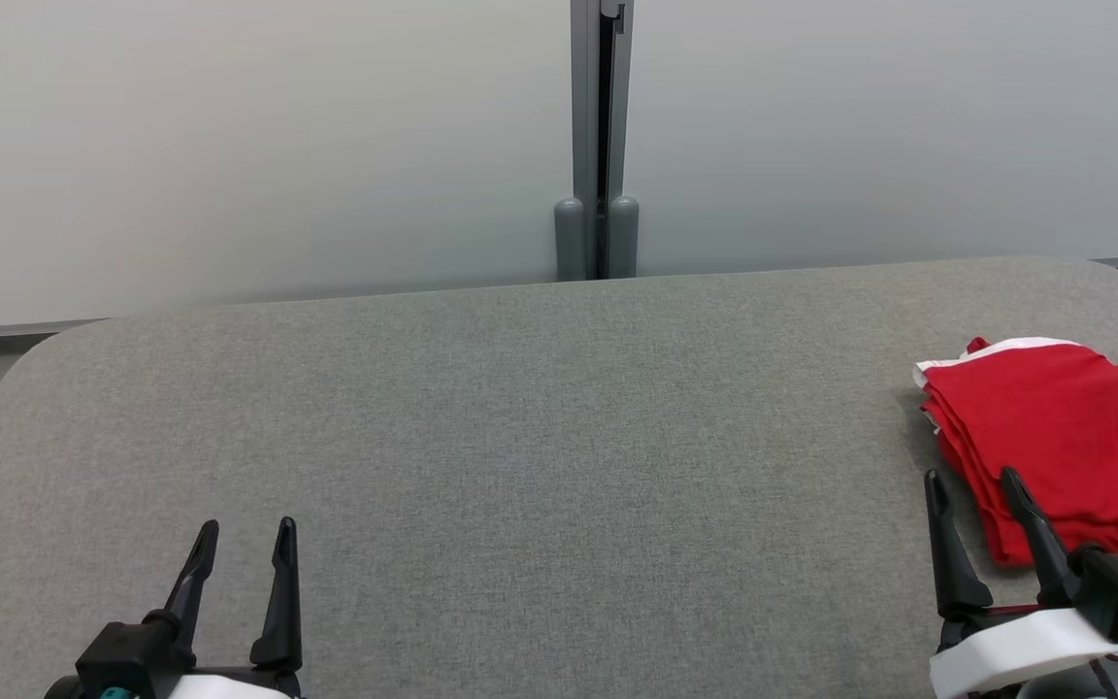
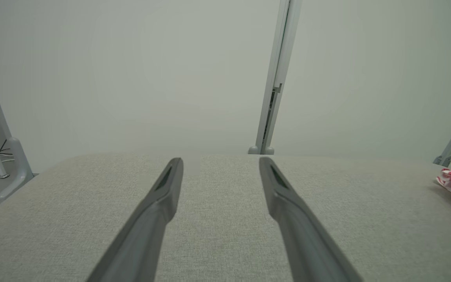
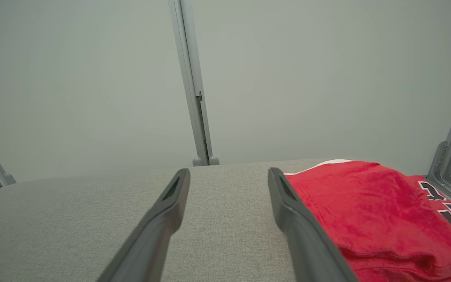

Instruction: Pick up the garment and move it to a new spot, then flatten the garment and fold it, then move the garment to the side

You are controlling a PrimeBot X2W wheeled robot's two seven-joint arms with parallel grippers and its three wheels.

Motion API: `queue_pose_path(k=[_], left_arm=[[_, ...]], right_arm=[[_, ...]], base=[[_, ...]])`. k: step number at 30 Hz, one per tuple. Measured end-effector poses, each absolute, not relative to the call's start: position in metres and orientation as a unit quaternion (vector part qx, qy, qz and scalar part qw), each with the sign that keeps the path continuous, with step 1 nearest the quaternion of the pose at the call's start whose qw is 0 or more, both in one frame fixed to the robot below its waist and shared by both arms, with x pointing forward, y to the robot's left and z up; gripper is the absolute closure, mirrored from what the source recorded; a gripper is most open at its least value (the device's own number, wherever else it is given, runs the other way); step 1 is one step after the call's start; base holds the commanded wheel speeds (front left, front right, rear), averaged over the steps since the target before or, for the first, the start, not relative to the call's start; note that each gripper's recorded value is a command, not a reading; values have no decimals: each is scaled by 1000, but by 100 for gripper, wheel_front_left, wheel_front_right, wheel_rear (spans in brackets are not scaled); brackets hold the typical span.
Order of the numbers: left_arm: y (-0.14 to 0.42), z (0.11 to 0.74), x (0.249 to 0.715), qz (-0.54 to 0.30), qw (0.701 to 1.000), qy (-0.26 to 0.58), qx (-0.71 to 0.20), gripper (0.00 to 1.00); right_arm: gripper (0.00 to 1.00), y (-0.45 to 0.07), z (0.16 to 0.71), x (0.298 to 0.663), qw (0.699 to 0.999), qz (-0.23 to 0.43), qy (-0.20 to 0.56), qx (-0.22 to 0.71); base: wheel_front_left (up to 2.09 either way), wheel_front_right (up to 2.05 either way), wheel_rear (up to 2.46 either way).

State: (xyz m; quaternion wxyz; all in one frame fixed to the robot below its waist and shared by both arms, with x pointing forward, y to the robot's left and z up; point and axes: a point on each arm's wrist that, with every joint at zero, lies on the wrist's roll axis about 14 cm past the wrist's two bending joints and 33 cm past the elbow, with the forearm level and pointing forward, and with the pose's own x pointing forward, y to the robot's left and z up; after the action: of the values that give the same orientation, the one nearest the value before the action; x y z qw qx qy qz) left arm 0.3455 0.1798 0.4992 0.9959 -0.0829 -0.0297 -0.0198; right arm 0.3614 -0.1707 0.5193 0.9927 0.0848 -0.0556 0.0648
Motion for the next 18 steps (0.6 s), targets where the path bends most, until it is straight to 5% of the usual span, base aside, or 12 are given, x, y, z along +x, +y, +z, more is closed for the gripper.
queue_pose_path(k=[16,17,18], left_arm=[[176,497,349,-28,996,-28,-80,0],[175,496,349,-29,996,-27,-81,100],[174,493,347,-28,996,-21,-84,100]], right_arm=[[0,-170,523,358,993,67,-62,81],[100,-170,522,358,993,67,-61,81],[100,-169,518,357,993,66,-55,83]], base=[[0,0,0],[0,0,0],[0,0,0]])
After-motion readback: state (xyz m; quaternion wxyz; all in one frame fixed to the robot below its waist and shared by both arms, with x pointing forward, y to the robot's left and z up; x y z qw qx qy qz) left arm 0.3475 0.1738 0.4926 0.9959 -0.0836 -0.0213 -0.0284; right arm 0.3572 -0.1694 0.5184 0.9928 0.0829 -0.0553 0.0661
